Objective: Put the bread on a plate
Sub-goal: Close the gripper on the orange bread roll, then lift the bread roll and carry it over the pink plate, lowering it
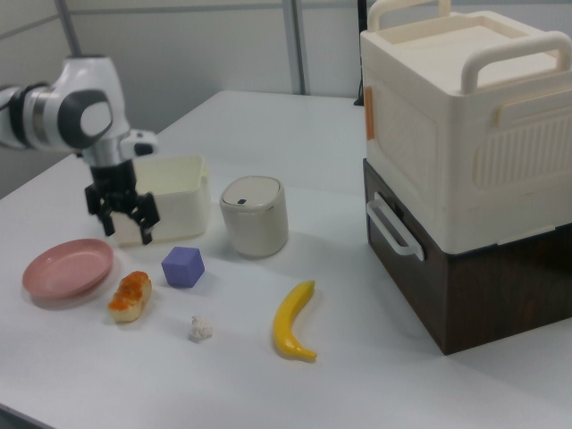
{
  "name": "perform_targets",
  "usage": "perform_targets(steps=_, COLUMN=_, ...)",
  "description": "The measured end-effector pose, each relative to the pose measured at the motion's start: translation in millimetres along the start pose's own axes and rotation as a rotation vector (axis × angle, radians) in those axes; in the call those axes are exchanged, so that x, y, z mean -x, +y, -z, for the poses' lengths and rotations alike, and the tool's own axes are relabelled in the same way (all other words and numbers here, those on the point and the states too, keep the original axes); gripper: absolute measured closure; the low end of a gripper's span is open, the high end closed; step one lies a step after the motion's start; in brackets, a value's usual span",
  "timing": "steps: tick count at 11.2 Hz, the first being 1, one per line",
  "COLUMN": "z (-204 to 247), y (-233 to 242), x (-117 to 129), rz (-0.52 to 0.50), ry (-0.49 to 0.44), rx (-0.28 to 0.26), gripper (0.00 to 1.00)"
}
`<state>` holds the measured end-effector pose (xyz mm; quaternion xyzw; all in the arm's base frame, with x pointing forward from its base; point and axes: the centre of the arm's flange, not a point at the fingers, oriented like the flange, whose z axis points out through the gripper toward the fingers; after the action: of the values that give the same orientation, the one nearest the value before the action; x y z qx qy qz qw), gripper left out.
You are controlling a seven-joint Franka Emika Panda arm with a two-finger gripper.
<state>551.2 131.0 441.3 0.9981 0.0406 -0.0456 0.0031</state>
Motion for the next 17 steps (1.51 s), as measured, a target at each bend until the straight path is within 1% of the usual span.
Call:
perform_targets(steps=2, z=-39.6, y=-22.6, x=16.0, rz=0.027, ry=0.015, rx=0.001, gripper=0.00)
perform_targets(steps=3, z=-58.7, y=-29.6, x=22.1, rz=0.049, ry=0.016, rx=0.013, gripper=0.00)
perform_targets(steps=6, z=-111.4, y=-39.6, x=28.5, rz=0.150, ry=0.005, rx=0.110, gripper=0.00)
perform_targets(steps=8, z=-141.8, y=-44.7, x=28.5, rz=0.216, ry=-0.030, rx=0.169, gripper=0.00)
perform_targets(steps=9, z=-154.9, y=-43.9, x=27.5, rz=0.238, ry=-0.045, rx=0.192, gripper=0.09)
perform_targets(steps=10, z=-159.2, y=-44.5, x=26.7, rz=0.244, ry=-0.046, rx=0.194, gripper=0.10)
perform_targets(steps=11, z=-155.1, y=-44.9, x=24.6, rz=0.245, ry=-0.034, rx=0.195, gripper=0.22)
perform_targets(steps=12, z=-140.8, y=-45.5, x=19.9, rz=0.241, ry=-0.005, rx=0.193, gripper=0.37)
perform_targets(steps=13, z=-118.6, y=-45.9, x=13.1, rz=0.233, ry=0.033, rx=0.192, gripper=0.55)
perform_targets(steps=14, z=-89.2, y=-47.5, x=4.9, rz=0.213, ry=0.066, rx=0.181, gripper=0.67)
perform_targets(steps=15, z=-60.0, y=-51.7, x=-3.1, rz=0.191, ry=0.101, rx=0.154, gripper=0.72)
perform_targets(steps=16, z=-34.1, y=-61.5, x=-8.8, rz=0.182, ry=0.138, rx=0.124, gripper=0.74)
perform_targets(steps=17, z=-15.4, y=-80.8, x=-9.3, rz=0.174, ry=0.158, rx=0.097, gripper=0.74)
